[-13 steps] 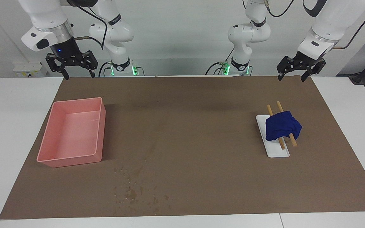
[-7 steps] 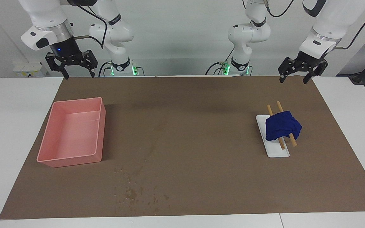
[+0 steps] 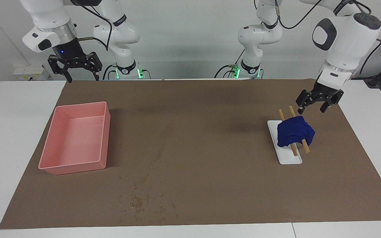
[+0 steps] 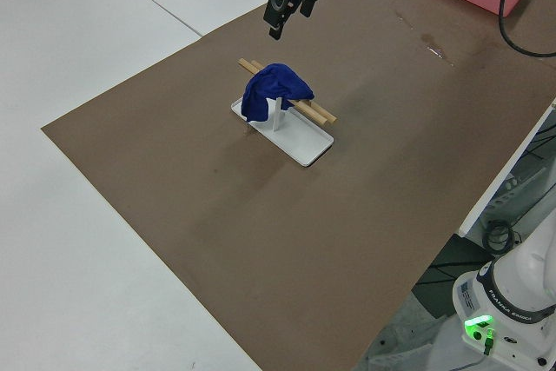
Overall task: Wipe water with towel using both arms
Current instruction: 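Grasp the blue towel on the white tray with the left gripper, then lift the towel with the left gripper while the right gripper reaches toward it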
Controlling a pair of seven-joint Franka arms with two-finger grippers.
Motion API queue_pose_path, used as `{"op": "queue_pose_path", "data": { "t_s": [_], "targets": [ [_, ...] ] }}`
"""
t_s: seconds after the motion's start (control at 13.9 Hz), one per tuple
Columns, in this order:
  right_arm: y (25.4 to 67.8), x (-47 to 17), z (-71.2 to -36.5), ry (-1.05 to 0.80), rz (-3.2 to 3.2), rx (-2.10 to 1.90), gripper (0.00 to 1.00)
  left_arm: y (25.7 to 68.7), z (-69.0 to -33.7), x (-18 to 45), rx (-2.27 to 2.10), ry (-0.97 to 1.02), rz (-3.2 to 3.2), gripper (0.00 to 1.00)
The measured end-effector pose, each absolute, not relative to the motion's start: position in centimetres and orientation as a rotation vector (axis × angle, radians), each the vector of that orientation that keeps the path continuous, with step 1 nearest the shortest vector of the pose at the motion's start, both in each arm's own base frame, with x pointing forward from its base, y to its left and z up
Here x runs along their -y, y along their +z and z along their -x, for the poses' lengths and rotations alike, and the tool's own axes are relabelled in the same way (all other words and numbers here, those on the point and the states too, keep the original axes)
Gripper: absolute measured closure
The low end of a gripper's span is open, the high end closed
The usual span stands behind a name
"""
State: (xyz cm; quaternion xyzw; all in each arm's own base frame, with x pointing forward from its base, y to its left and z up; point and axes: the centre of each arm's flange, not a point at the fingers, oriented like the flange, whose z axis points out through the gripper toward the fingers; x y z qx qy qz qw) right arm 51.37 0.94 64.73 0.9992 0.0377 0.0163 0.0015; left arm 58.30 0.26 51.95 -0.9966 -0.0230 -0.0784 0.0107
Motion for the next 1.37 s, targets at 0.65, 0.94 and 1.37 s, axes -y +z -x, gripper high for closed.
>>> {"op": "queue_pose_path", "data": {
  "t_s": [0.65, 0.94, 1.37],
  "targets": [
    [64.7, -0.9, -51.4, 0.050, -3.136, -0.118, 0.00, 42.6, -57.7, 0.4, 0.369, -0.229, 3.056, 0.24],
    [64.7, -1.0, -51.3, 0.050, -3.136, -0.119, 0.00, 43.9, -58.0, 0.2, 0.395, -0.267, 3.046, 0.61],
    [64.6, -1.0, -51.3, 0.047, -3.138, -0.069, 0.00, 49.1, -59.7, 3.4, 0.627, -0.174, 3.143, 0.81]
  ]
}}
